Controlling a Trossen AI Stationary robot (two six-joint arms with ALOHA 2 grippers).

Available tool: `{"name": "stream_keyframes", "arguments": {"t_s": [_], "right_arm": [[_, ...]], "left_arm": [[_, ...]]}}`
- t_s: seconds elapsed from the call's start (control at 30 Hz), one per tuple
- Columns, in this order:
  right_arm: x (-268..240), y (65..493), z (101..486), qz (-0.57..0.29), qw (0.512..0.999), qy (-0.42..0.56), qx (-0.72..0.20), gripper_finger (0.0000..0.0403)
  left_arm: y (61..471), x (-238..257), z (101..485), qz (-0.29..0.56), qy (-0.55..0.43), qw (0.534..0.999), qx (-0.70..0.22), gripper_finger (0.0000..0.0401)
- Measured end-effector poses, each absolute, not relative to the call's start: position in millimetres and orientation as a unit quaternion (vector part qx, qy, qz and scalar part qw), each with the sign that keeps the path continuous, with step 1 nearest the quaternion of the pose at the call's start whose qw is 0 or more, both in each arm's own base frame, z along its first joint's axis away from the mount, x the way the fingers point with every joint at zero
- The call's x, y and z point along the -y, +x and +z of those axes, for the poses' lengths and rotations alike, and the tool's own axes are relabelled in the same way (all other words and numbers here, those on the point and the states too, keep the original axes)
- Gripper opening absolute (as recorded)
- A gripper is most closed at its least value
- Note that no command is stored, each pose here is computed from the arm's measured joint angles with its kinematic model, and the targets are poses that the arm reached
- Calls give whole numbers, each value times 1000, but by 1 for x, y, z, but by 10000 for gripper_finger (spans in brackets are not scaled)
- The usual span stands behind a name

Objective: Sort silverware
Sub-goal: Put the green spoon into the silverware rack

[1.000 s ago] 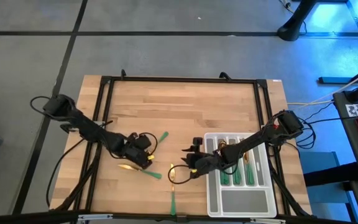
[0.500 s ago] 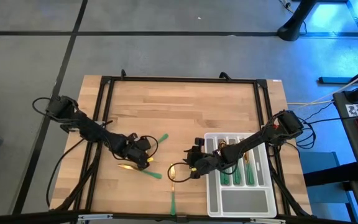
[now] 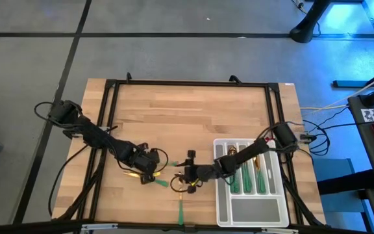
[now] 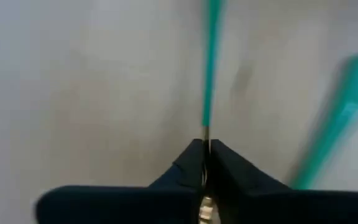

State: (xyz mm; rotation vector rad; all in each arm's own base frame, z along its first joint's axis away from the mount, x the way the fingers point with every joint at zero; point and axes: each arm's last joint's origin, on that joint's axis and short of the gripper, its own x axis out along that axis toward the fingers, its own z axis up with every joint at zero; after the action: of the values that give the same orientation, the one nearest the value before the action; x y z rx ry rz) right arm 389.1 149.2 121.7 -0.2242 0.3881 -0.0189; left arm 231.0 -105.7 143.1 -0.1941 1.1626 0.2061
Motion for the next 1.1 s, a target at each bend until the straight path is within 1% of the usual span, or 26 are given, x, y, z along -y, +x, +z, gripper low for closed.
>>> {"name": "stream_keyframes", "arguments": {"t_s": [0.07,0.2,0.27,0.4,0.53,0.6,0.67,0.8,0.83,0.93,1.1], "right_arm": [[-144,401,123,1,970,-134,-202,172],[-126,429,125,38,955,-140,-260,172],[-117,441,124,43,943,-138,-300,172],[-102,455,121,31,920,-95,-380,172],[-94,458,117,42,905,-35,-422,163],[-94,458,117,56,902,-15,-429,145],[-95,457,116,51,900,-3,-434,115],[-100,455,115,39,896,23,-441,28],[-102,454,115,36,896,22,-442,15],[-111,449,117,8,893,9,-450,15],[-125,425,135,-40,867,-8,-496,7]], "left_arm": [[233,107,144,83,-98,826,-549,3],[232,106,144,83,-94,825,-551,8],[232,106,144,84,-93,826,-549,4],[233,106,144,85,-90,827,-548,4],[233,106,145,84,-82,829,-546,2],[233,106,145,90,-76,831,-543,3],[233,106,145,92,-70,833,-541,3],[231,109,145,102,-44,841,-529,2],[230,111,145,102,-41,843,-526,4],[229,116,146,95,-34,850,-517,29],[225,116,150,112,-18,852,-511,120]]}}
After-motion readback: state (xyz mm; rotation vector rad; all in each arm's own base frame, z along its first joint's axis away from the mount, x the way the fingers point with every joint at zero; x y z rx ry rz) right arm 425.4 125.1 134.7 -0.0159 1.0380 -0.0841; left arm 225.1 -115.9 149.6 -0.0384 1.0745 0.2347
